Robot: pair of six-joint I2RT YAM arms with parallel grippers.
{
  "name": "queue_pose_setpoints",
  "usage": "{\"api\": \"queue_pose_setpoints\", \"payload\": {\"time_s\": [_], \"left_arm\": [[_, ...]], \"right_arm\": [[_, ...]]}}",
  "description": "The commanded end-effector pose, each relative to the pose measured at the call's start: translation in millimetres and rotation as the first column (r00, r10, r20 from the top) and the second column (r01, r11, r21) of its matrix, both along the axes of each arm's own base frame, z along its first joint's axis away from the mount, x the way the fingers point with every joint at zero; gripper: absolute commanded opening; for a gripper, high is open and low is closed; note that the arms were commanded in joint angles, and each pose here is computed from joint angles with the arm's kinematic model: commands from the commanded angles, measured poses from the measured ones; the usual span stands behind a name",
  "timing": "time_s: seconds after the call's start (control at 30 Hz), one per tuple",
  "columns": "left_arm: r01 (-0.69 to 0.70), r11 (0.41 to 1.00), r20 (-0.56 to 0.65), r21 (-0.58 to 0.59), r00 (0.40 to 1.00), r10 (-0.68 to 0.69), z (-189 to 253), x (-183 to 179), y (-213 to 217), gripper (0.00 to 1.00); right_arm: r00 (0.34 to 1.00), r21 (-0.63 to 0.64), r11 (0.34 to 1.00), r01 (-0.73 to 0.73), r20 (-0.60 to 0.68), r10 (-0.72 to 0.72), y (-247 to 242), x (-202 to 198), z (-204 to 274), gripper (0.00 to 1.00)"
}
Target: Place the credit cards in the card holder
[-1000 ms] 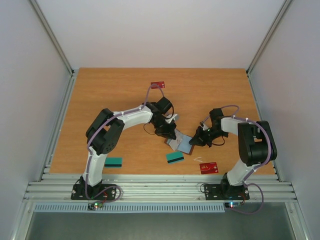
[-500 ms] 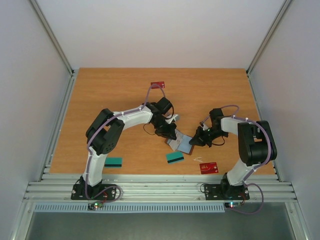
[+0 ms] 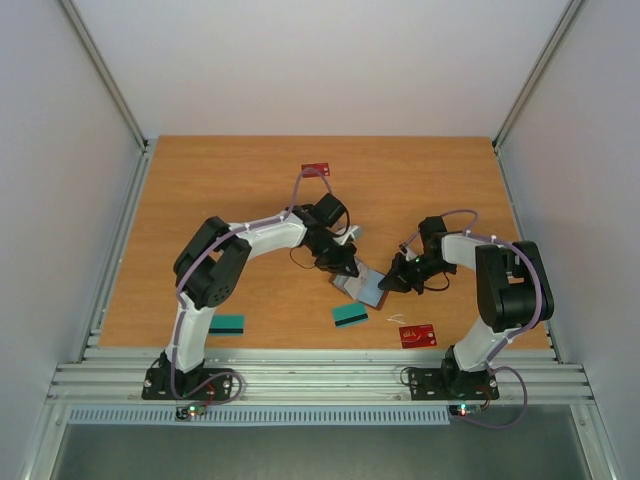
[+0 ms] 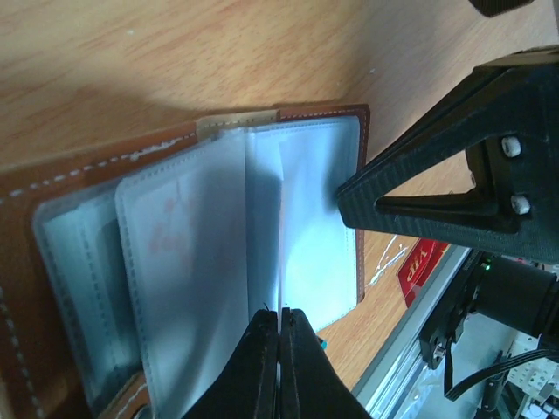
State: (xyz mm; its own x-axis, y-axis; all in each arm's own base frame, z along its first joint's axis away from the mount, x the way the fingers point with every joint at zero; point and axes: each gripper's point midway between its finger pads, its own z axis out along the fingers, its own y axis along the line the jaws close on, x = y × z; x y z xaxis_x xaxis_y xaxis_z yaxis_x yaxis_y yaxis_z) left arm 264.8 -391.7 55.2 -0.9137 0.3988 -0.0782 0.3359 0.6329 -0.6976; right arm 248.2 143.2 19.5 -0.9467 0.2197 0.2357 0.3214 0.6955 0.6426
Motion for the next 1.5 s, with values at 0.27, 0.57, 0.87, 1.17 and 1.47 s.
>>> {"api": "queue_pose_setpoints", "payload": {"time_s": [0.27,0.57,0.87,1.17,1.47], "left_arm": [[0.007,0.999,-0.003,-0.032,1.000,-0.007,-18,15,1,0.00],[0.023,0.998,0.001,-0.065,1.000,-0.023,-20,22,-7,0.00],[-0.013,0.998,-0.043,-0.060,0.999,0.010,-27,12,-2,0.00],[-0.054,0.998,-0.055,-0.013,0.997,0.053,-38,12,3,0.00],[-0.079,0.997,-0.052,-0.004,0.996,0.079,-39,14,3,0.00]], "right_arm": [[0.999,-0.096,0.995,-0.015,-0.030,0.012,-12,-7,-14,0.07],[1.000,-0.096,0.995,-0.010,-0.028,0.008,-11,-4,-12,0.08],[1.000,-0.087,0.996,0.005,-0.005,-0.006,-10,3,1,0.14],[0.999,-0.056,0.998,0.002,0.041,0.000,-6,3,37,0.26],[1.000,-0.121,0.993,-0.003,-0.013,0.002,-18,-31,27,0.21]]}}
